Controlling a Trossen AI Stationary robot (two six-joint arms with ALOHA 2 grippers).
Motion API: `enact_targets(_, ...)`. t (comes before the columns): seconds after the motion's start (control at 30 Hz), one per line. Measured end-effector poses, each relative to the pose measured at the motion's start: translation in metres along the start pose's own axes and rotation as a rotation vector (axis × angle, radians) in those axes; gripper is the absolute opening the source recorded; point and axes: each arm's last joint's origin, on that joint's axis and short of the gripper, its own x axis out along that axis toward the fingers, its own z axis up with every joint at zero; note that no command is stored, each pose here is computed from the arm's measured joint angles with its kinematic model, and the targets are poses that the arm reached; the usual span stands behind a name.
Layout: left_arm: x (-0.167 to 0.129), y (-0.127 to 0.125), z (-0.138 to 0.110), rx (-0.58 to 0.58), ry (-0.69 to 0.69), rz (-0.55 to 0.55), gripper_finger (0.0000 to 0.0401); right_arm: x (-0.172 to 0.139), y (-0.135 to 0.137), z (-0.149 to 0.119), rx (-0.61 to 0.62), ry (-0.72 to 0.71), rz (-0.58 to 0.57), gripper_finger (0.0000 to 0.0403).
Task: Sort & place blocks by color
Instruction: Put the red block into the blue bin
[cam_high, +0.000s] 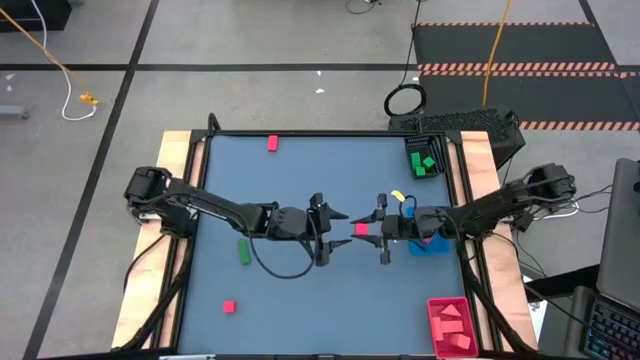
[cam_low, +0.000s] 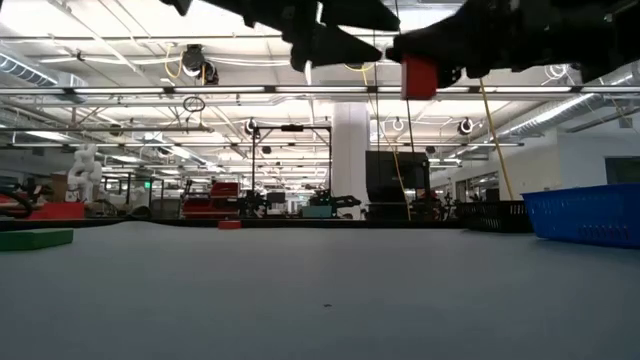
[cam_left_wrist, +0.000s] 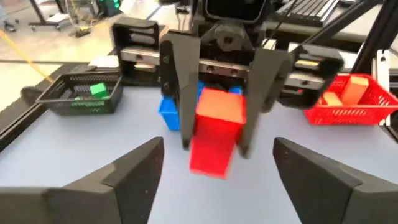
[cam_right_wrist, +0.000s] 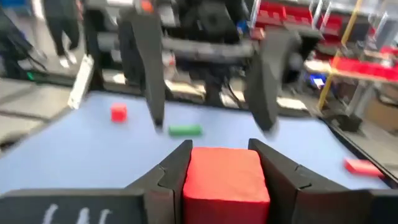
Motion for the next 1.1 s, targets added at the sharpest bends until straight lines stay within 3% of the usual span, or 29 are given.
enact_targets(0.2, -0.016, 0.001, 0.007, -0.006, 0.046, 0.044, 0.0329, -0.024, -0.009, 0.002, 0.074, 0.187, -0.102, 0.0122)
enact_targets(0.63, -0.022, 0.000, 0.008, -0.027, 0.058, 0.089, 0.0330, -0.070, -0.021, -0.005, 0.428, 0.432, -0.253, 0.0122)
enact_targets(1.1, -0.022, -0.001, 0.007, -0.028, 0.070, 0.089, 0.0331, -0.109, -0.027, -0.024, 0.597, 0.697, -0.414, 0.0122)
